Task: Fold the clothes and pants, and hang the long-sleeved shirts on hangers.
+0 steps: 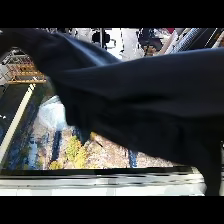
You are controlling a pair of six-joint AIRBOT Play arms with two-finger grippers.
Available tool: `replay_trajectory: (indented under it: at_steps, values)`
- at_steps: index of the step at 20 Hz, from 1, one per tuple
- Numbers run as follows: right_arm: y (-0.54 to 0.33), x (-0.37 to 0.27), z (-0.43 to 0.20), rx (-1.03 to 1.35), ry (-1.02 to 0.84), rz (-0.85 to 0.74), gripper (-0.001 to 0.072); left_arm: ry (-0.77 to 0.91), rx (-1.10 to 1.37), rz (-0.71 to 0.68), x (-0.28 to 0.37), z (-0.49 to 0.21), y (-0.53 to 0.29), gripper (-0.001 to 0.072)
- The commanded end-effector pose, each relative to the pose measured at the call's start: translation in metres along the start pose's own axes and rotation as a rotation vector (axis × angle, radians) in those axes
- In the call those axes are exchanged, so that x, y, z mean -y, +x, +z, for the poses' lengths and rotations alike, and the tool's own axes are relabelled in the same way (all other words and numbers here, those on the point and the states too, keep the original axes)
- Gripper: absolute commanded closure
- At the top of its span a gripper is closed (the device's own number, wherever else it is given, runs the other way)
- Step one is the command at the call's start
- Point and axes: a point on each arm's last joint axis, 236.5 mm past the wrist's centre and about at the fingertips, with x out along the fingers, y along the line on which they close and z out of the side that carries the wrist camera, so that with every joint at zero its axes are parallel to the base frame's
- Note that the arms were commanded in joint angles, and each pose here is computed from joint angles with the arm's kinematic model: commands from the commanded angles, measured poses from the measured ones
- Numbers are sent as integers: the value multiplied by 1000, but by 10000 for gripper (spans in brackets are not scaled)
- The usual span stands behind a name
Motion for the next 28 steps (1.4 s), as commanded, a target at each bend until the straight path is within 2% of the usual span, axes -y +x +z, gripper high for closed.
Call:
replay_trajectory:
  at_steps: [1,3,5,8,9,12,14,17,20,23,25,28]
  values:
    - [11,4,-20,-108,-41,-15,702,64,-31,145,-8,-3,-10,694]
    - [51,-23,-85,-369,-74,53,702,-78,-143,263,-69,-48,-10,694]
    - [93,-64,-161,-619,-108,149,702,-269,-259,322,-131,-119,-9,694]
    - [158,-139,-307,-937,-162,273,702,-572,-381,387,-208,-248,-15,694]
    - [177,-159,-360,-1004,-146,289,702,-648,-387,468,-242,-290,-22,694]
    - [214,-179,-520,-1164,61,209,702,-760,-326,787,-355,-382,-55,695]
    - [217,-200,-574,-1249,238,254,701,-834,-289,850,-396,-413,-57,694]
    - [222,-229,-571,-1224,284,402,701,-877,-338,770,-417,-429,-34,694]
    - [187,-221,-543,-1331,260,486,701,-866,-456,665,-399,-425,-36,695]
    - [117,-226,-502,-1482,199,718,701,-918,-636,578,-363,-440,-70,695]
    - [80,-258,-472,-1550,299,912,700,-935,-791,535,-339,-460,-90,695]
    - [27,-294,-477,-1697,308,1078,700,-935,-980,510,-319,-491,-109,694]
